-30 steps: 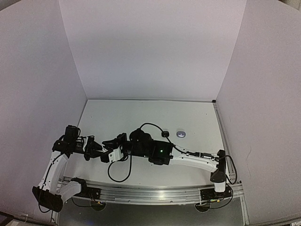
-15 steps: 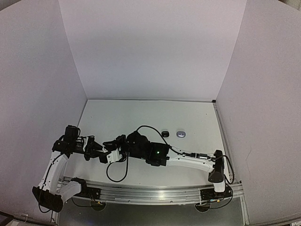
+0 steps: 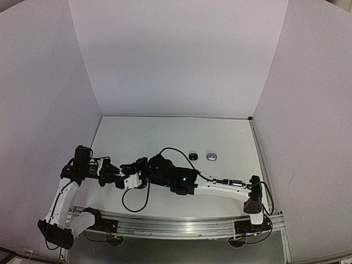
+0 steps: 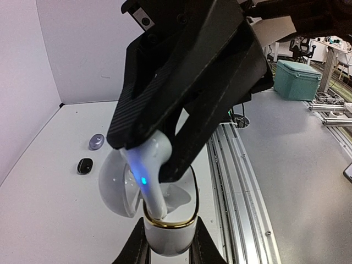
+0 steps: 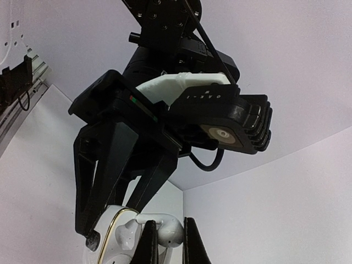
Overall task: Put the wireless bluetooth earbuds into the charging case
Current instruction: Insert the left earbud into the left side groove of the charging case, then close the charging case with the earbuds, then pass from the left arm to the right, then place the charging case with the earbuds at the center of the board.
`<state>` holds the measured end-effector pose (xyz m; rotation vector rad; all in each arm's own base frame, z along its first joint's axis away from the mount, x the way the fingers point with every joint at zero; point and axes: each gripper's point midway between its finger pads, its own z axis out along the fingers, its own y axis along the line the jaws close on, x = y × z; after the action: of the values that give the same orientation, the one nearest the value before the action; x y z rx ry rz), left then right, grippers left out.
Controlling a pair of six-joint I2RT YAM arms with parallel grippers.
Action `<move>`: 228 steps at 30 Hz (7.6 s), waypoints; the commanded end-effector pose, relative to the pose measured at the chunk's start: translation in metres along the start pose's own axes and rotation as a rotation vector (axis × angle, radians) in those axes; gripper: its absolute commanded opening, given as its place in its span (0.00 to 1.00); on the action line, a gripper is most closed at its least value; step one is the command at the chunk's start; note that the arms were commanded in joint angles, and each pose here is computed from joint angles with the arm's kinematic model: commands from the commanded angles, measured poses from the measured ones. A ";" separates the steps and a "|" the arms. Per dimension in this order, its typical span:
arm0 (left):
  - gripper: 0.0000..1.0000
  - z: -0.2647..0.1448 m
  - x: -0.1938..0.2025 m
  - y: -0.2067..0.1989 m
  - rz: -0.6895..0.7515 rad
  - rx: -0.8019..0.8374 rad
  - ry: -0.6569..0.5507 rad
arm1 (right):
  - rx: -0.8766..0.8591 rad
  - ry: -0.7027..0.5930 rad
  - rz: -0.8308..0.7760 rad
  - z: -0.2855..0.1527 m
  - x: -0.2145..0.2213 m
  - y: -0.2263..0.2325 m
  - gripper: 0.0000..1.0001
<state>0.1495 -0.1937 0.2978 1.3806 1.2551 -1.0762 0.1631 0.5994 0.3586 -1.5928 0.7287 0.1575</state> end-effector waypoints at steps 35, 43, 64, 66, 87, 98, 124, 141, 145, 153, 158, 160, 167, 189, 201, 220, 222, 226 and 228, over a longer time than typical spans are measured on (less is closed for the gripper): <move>0.00 -0.001 -0.013 -0.002 0.069 0.002 -0.039 | 0.053 0.084 0.033 0.000 0.010 0.000 0.00; 0.00 -0.001 -0.014 -0.004 0.075 0.001 -0.041 | 0.103 0.106 0.041 0.011 0.015 -0.005 0.00; 0.00 -0.001 -0.017 0.010 0.017 -0.061 -0.060 | 0.055 0.071 0.063 -0.002 0.014 0.009 0.23; 0.00 -0.001 -0.016 0.009 0.010 -0.057 -0.059 | 0.061 0.057 0.080 -0.001 0.010 0.005 0.25; 0.00 0.000 -0.003 0.017 -0.014 -0.099 -0.018 | 0.030 -0.123 0.464 -0.035 -0.037 -0.059 0.63; 0.00 -0.004 0.017 0.011 0.230 -0.131 0.112 | 0.076 0.211 1.154 -0.020 0.080 -0.071 0.61; 0.00 0.000 -0.010 0.031 -0.123 -0.116 -0.050 | -0.274 0.196 1.217 -0.043 0.068 -0.013 0.70; 0.00 0.008 -0.035 0.019 -0.213 -0.046 -0.144 | -0.490 -0.004 1.253 -0.024 0.036 -0.016 0.66; 0.00 0.009 -0.038 0.026 -0.249 -0.066 -0.166 | -0.531 -0.023 1.271 -0.024 0.031 -0.012 0.64; 0.00 0.011 -0.038 0.024 -0.248 -0.056 -0.167 | -0.520 -0.039 1.284 -0.016 0.031 -0.016 0.41; 0.00 0.012 -0.037 0.023 -0.250 -0.051 -0.166 | -0.514 -0.052 1.278 -0.016 0.029 -0.018 0.28; 0.00 0.012 -0.037 0.024 -0.252 -0.052 -0.166 | -0.515 -0.056 1.277 -0.016 0.028 -0.019 0.20; 0.17 0.013 -0.030 0.028 -0.283 -0.086 -0.159 | -0.501 -0.051 1.281 -0.020 0.032 -0.023 0.00; 1.00 -0.009 0.007 0.071 -0.381 -0.500 -0.045 | -0.538 0.684 1.966 -0.082 0.339 0.091 0.00; 1.00 -0.006 0.011 0.074 -0.384 -0.486 -0.045 | -0.498 0.761 2.057 -0.044 0.397 0.123 0.00; 1.00 -0.007 0.014 0.077 -0.388 -0.497 -0.045 | -0.377 0.873 2.044 -0.036 0.447 0.147 0.35; 1.00 -0.007 0.014 0.077 -0.390 -0.498 -0.044 | -0.351 0.890 2.034 -0.037 0.450 0.146 0.40; 1.00 -0.007 0.014 0.076 -0.390 -0.499 -0.048 | -0.316 0.897 2.034 -0.037 0.453 0.140 0.45; 1.00 -0.007 0.014 0.076 -0.389 -0.501 -0.049 | -0.295 0.908 2.036 -0.039 0.453 0.137 0.47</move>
<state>0.2239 -0.1879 0.2832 0.7548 1.6977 -0.9690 0.4245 0.4122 0.0232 -0.4937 2.8777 1.1365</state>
